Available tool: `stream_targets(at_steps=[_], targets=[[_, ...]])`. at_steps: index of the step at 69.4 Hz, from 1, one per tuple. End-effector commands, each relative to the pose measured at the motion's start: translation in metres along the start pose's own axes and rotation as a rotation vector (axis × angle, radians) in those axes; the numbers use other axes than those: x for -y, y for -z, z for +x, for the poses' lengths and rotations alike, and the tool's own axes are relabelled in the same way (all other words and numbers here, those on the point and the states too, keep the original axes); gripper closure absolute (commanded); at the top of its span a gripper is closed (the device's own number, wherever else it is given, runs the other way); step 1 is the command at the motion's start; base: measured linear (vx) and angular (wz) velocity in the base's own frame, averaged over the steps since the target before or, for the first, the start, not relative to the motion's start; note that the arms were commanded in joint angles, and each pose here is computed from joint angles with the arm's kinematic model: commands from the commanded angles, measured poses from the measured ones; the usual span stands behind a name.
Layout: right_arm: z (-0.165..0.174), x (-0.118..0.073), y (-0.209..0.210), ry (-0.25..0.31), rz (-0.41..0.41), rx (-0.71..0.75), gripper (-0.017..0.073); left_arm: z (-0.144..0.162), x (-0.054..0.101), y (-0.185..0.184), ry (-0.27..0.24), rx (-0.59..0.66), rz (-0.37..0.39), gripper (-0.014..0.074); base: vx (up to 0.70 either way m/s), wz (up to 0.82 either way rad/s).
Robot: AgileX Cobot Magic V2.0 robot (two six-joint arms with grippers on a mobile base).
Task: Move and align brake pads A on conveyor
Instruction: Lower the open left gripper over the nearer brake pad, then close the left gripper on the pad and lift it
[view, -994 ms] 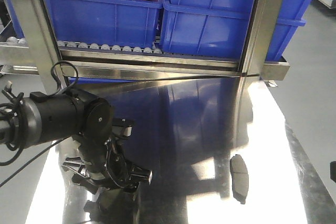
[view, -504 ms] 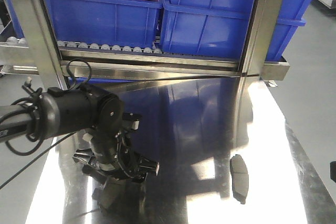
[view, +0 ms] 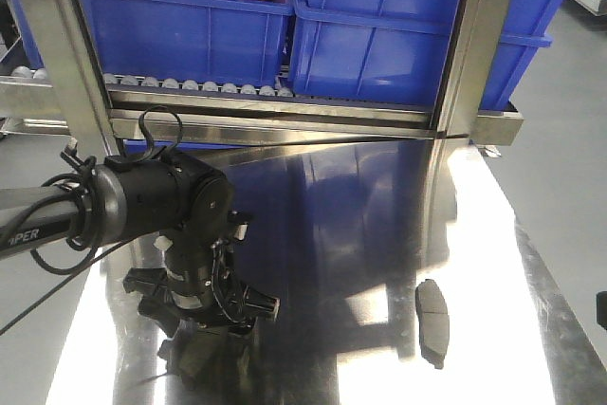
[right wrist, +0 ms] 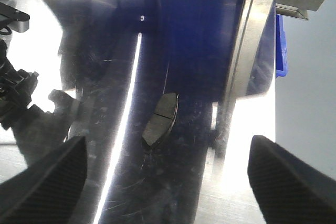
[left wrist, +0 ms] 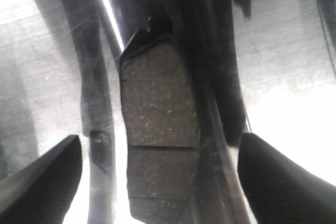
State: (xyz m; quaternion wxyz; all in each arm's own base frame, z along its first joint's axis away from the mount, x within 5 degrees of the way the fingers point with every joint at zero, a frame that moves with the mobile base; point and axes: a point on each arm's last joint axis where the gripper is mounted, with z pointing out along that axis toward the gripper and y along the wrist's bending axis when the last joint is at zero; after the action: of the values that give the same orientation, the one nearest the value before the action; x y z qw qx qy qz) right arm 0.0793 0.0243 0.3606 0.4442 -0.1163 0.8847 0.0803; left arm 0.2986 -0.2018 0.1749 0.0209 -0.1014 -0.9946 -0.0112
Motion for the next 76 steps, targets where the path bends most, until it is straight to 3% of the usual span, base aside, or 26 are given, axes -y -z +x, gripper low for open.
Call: stream_targets(at_steps=[1, 37, 46, 56, 63, 67, 76], targets=[[-0.0105, 0.0006, 0.0028, 0.006, 0.009, 0.072, -0.0032, -0.0031, 0.0029, 0.0232, 0.017, 0.089, 0.050, 0.0029, 0.00, 0.00], [-0.0105, 0.0006, 0.0028, 0.006, 0.009, 0.072, -0.0032, -0.0062, 0.0062, 0.0185, 0.022, 0.098, 0.071, 0.0029, 0.00, 0.00], [-0.0105, 0.0006, 0.0028, 0.006, 0.009, 0.072, -0.0032, -0.0054, 0.0071, 0.0185, 0.025, 0.091, 0.077, 0.0063, 0.00, 0.00], [-0.0105, 0.0006, 0.0028, 0.006, 0.009, 0.072, -0.0032, -0.0046, 0.0074, 0.0184, 0.028, 0.083, 0.080, 0.0220, 0.00, 0.00], [-0.0105, 0.0006, 0.0028, 0.006, 0.009, 0.072, -0.0032, -0.0030, 0.0069, 0.0182, 0.028, 0.065, 0.074, 0.0438, 0.00, 0.00], [-0.0105, 0.0006, 0.0028, 0.006, 0.009, 0.072, -0.0032, -0.0015, 0.0066, 0.0181, 0.027, 0.049, 0.071, 0.0605, 0.00, 0.00], [-0.0105, 0.0006, 0.0028, 0.006, 0.009, 0.072, -0.0032, 0.0005, 0.0058, 0.0180, -0.003, 0.027, 0.061, 0.0601, 0.00, 0.00]])
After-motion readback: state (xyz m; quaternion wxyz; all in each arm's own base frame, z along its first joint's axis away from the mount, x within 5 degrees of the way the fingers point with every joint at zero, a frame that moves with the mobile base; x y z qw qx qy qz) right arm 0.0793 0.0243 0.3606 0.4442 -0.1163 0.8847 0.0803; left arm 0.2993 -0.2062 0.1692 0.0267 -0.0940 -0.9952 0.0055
